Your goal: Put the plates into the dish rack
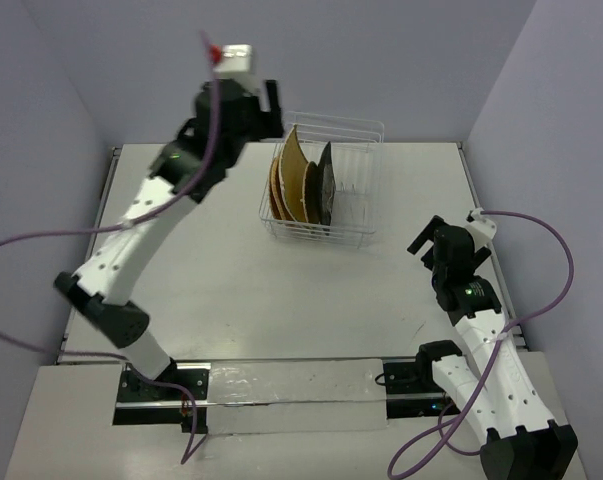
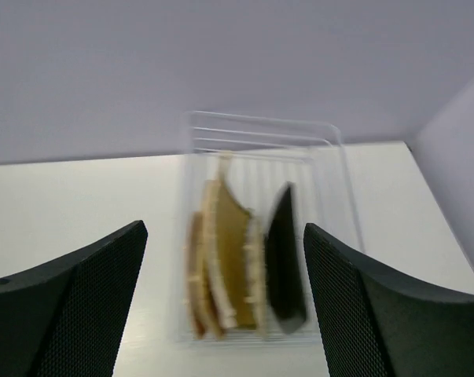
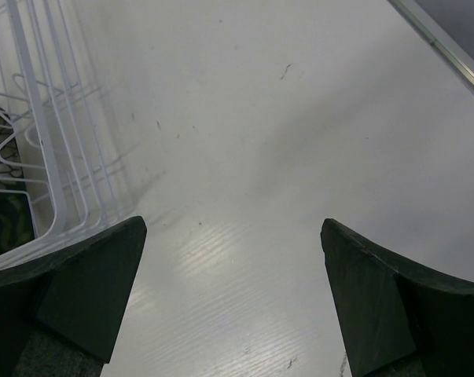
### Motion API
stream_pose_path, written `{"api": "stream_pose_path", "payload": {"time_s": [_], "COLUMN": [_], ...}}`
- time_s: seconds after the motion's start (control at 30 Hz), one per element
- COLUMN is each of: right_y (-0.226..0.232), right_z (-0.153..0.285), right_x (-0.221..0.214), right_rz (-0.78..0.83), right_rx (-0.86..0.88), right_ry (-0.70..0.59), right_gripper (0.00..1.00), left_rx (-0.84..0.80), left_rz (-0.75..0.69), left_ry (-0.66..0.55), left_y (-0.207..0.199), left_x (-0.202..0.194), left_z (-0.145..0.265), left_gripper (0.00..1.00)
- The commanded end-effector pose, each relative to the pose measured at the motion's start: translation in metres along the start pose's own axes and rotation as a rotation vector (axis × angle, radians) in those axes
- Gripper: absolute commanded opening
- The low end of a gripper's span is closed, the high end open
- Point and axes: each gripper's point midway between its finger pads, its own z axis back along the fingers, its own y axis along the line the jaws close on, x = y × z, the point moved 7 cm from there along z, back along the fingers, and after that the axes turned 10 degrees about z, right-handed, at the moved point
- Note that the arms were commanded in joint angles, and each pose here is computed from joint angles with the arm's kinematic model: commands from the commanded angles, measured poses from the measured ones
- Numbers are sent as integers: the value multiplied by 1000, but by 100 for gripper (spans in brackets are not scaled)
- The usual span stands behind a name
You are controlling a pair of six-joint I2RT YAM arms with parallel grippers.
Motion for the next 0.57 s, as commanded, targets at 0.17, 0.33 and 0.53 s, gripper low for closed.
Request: {"api": "stream_pose_path", "payload": {"time_s": [0.17, 0.33, 0.53], "right_y": [0, -5, -4], "right_z": [-1, 3, 8], "right_x": [5, 4, 9], "right_rz": [-44, -72, -87], "right_rx": [-12, -26, -2], "right_ry": [-27, -58, -78], "right_gripper": [100, 100, 100], "left_rx": [274, 351, 363], "left_rz": [309, 374, 390], "left_ry": [-52, -62, -47], "left_y": [186, 223, 230], "left_x": [-19, -54, -56], "left_z": [42, 55, 48], "left_gripper": [88, 89, 89]}}
